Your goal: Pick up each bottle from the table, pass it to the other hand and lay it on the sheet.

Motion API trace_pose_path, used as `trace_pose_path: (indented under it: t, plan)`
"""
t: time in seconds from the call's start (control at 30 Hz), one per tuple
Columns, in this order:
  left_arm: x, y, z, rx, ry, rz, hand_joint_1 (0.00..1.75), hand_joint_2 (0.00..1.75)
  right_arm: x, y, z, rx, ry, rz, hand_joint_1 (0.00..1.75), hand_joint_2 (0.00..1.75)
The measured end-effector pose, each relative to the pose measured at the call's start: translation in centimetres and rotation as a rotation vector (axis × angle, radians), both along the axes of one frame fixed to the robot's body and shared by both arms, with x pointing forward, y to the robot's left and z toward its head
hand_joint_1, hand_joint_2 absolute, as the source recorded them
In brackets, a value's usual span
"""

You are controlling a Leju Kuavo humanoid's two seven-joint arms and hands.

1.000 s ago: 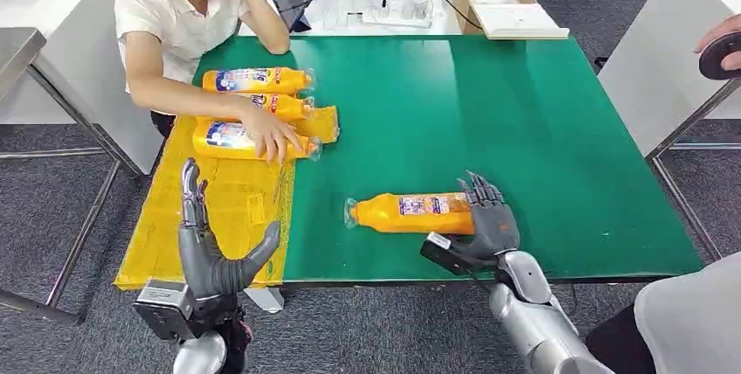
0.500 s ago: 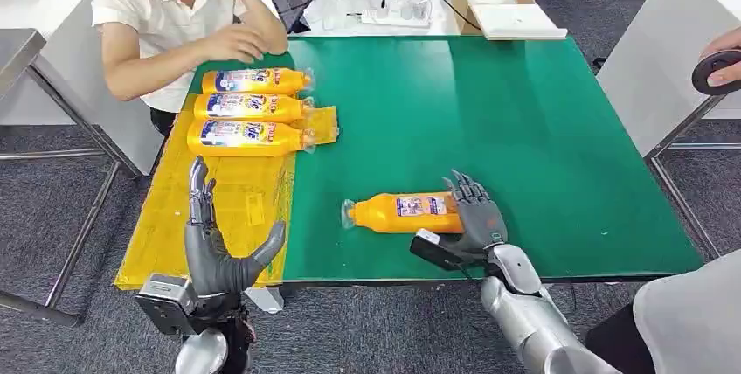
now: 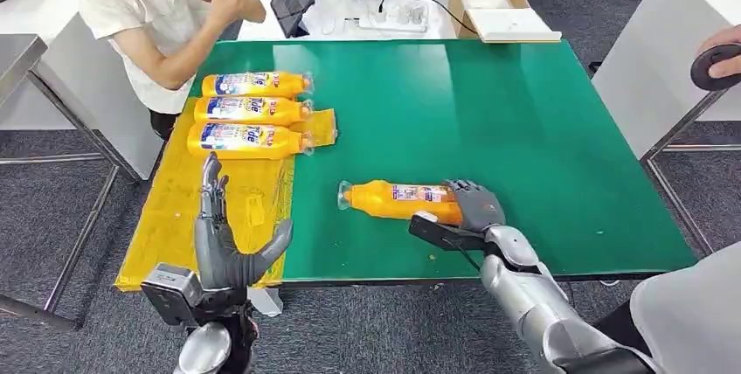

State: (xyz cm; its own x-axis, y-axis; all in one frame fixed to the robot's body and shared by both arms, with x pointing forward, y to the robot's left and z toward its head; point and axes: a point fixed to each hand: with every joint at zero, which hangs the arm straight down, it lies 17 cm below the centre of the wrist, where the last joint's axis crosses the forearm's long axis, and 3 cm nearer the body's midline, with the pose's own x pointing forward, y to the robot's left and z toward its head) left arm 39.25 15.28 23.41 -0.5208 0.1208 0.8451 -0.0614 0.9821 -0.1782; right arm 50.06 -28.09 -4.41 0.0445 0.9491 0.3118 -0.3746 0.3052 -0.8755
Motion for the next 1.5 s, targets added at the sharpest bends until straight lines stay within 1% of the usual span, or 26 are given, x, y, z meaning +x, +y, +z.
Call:
trace_pose_path:
  t: [0.1,0.27,0.3,0.33,0.37,0.4,0.47,0.5,0.53,0.63,0.67,0.77,0.8,0.83,0.9,1.07,1.33,1.43,1.5]
  plan:
    - [0.1,-0.1,0.0,-0.001,0.000,-0.006,0.00,1.75,0.0,-0.3,-0.2,-0.004,0.007,-0.008,1.55,1.75]
    - [0.3,-0.3,-0.1,0.000,0.008,-0.017,0.00,1.75,-0.1,-0.3,-0.2,0.010,0.009,-0.011,1.59,1.75]
    - [0.3,-0.4,-0.2,-0.003,0.010,-0.021,0.00,1.75,-0.1,-0.2,-0.2,0.023,0.005,-0.004,1.57,1.75]
    - [0.4,-0.4,-0.3,-0.014,0.016,-0.030,0.00,1.75,-0.1,0.3,0.0,0.053,-0.010,0.012,1.71,1.75]
    - [0.4,-0.5,-0.5,-0.031,0.027,-0.045,0.00,1.75,-0.2,0.9,0.3,0.094,-0.032,0.033,1.64,1.75]
    - [0.6,-0.6,-0.8,-0.058,0.048,-0.066,0.00,1.75,-0.3,1.8,0.8,0.150,-0.065,0.061,1.69,1.75]
    - [0.7,-0.8,-1.7,-0.102,0.090,-0.096,0.00,1.75,-1.0,3.9,1.8,0.278,-0.127,0.100,1.69,1.75]
    - [0.7,-0.9,-2.1,-0.116,0.109,-0.106,0.00,1.75,-1.5,4.9,2.1,0.319,-0.155,0.113,1.69,1.75]
    - [0.8,-0.9,-2.6,-0.130,0.132,-0.112,0.00,1.75,-1.9,5.7,2.6,0.354,-0.182,0.118,1.73,1.75]
    - [0.8,-1.3,-4.2,-0.191,0.198,-0.129,0.00,1.75,-3.7,8.7,4.9,0.501,-0.282,0.124,1.68,1.75]
    - [0.6,-1.4,-4.4,-0.215,0.200,-0.135,0.00,1.75,-4.5,9.8,5.8,0.551,-0.314,0.127,1.71,1.75]
    - [0.3,-1.6,-4.6,-0.257,0.202,-0.140,0.00,1.75,-5.7,12.5,9.5,0.674,-0.407,0.142,1.69,1.75]
    - [0.2,-1.7,-4.7,-0.267,0.208,-0.148,0.00,1.75,-6.1,13.2,10.6,0.709,-0.426,0.152,1.69,1.75]
    - [0.1,-2.0,-4.8,-0.273,0.215,-0.160,0.00,1.75,-6.4,13.7,11.4,0.738,-0.442,0.164,1.73,1.75]
    - [0.0,-2.4,-4.9,-0.282,0.224,-0.175,0.00,1.75,-7.0,14.6,13.0,0.781,-0.468,0.189,1.71,1.75]
    - [-0.6,-4.2,-4.6,-0.261,0.216,-0.247,0.00,1.75,-8.5,16.4,14.7,0.867,-0.475,0.241,1.75,1.75]
    - [-2.2,-6.8,-3.6,-0.225,0.182,-0.354,0.00,1.75,-9.7,18.8,14.4,0.886,-0.421,0.320,1.73,1.75]
    - [-3.0,-8.1,-2.7,-0.228,0.149,-0.431,0.00,1.75,-10.5,20.4,14.2,0.898,-0.390,0.369,1.73,1.75]
    - [-3.3,-8.4,-2.4,-0.226,0.136,-0.449,0.00,1.75,-11.0,21.2,14.0,0.902,-0.374,0.389,1.68,1.75]
